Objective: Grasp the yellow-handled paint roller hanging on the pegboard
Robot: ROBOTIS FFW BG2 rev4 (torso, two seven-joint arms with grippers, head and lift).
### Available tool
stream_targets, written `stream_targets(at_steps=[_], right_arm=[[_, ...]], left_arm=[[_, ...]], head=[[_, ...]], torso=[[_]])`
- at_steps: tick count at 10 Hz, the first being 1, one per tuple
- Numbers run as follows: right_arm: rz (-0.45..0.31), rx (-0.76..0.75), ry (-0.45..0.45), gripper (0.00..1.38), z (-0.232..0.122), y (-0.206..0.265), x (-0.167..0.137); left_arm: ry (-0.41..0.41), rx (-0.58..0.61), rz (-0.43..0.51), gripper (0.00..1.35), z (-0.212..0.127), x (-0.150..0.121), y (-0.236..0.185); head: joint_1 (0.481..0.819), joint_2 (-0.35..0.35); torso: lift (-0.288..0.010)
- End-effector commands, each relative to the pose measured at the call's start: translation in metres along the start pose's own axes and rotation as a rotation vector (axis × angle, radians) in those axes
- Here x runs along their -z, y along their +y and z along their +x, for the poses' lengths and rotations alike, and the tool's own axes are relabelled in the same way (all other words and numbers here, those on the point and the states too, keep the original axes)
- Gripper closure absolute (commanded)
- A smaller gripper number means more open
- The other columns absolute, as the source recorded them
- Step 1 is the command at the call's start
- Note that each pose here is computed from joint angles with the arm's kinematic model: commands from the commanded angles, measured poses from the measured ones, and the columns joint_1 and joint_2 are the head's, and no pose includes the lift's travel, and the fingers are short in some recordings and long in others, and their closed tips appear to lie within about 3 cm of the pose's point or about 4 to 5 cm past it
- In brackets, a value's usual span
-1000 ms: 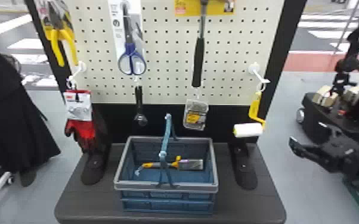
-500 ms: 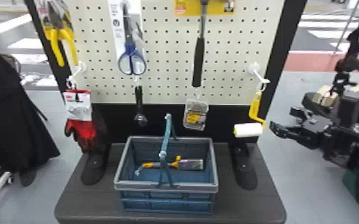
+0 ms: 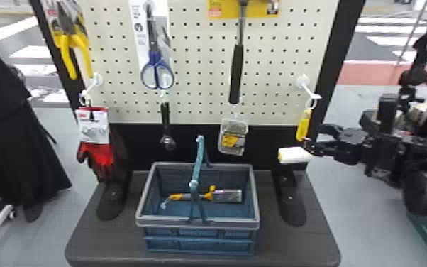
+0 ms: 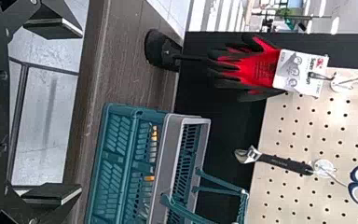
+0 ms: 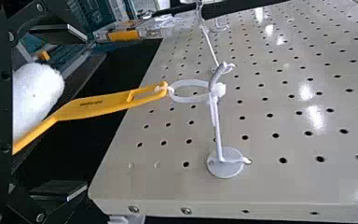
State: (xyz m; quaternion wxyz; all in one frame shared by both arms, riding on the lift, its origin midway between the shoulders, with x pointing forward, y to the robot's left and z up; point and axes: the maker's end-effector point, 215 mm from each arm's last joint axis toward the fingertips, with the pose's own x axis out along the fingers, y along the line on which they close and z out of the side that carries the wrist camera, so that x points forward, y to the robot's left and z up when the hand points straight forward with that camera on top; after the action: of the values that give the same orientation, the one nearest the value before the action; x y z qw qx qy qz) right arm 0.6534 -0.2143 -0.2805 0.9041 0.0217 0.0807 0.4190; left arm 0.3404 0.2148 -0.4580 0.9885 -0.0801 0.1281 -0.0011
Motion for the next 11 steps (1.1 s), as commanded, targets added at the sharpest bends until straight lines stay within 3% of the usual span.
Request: stream_targets(at_steps=[1, 3, 4, 5, 6, 7, 8, 9, 11], right_arm=[[0.021, -0.035, 0.01, 0.19, 0.011, 0.006, 0.0], [0.01, -0.037, 0.003, 0.24, 0.011, 0.005, -0.008], [0.002, -0.037, 0.002, 0.53, 0.011, 0.005, -0.011], [0.0, -0.041, 0.001, 0.71, 0.012, 0.007, -0.011], [-0.004, -0.039, 0.01, 0.78, 0.012, 0.008, -0.007], [-0.023, -0.032, 0.008, 1.04, 0.012, 0.006, -0.009], [-0.062, -0.026, -0.003, 1.07, 0.013, 0.007, -0.016], [-0.101, -0.016, -0.003, 1.28, 0.014, 0.007, -0.022], [-0.122, -0.003, -0.013, 1.28, 0.012, 0.006, -0.025]], left_arm=[[0.0, 0.003, -0.003, 0.14, 0.003, 0.001, -0.002], [-0.001, 0.006, -0.002, 0.14, 0.004, 0.001, -0.003], [-0.001, 0.006, -0.002, 0.14, 0.005, 0.002, -0.003], [-0.002, 0.004, -0.003, 0.14, 0.005, 0.001, -0.002], [-0.002, 0.005, -0.002, 0.14, 0.005, 0.001, -0.002], [-0.001, 0.004, -0.003, 0.14, 0.005, 0.002, -0.002], [-0.003, 0.007, -0.003, 0.14, 0.005, 0.001, -0.003], [-0.005, 0.006, -0.004, 0.14, 0.005, 0.0, -0.002], [0.0, 0.007, -0.004, 0.14, 0.004, 0.003, -0.002]], head=[[0.549, 0.0], [0.549, 0.0], [0.549, 0.0], [0.549, 0.0], [0.549, 0.0], [0.549, 0.0], [0.549, 0.0], [0.549, 0.0], [0.549, 0.0]], torso=[[-0.1], [-0.1], [-0.1], [-0.1], [-0.1], [-0.1], [-0.1], [-0.1], [-0.1]])
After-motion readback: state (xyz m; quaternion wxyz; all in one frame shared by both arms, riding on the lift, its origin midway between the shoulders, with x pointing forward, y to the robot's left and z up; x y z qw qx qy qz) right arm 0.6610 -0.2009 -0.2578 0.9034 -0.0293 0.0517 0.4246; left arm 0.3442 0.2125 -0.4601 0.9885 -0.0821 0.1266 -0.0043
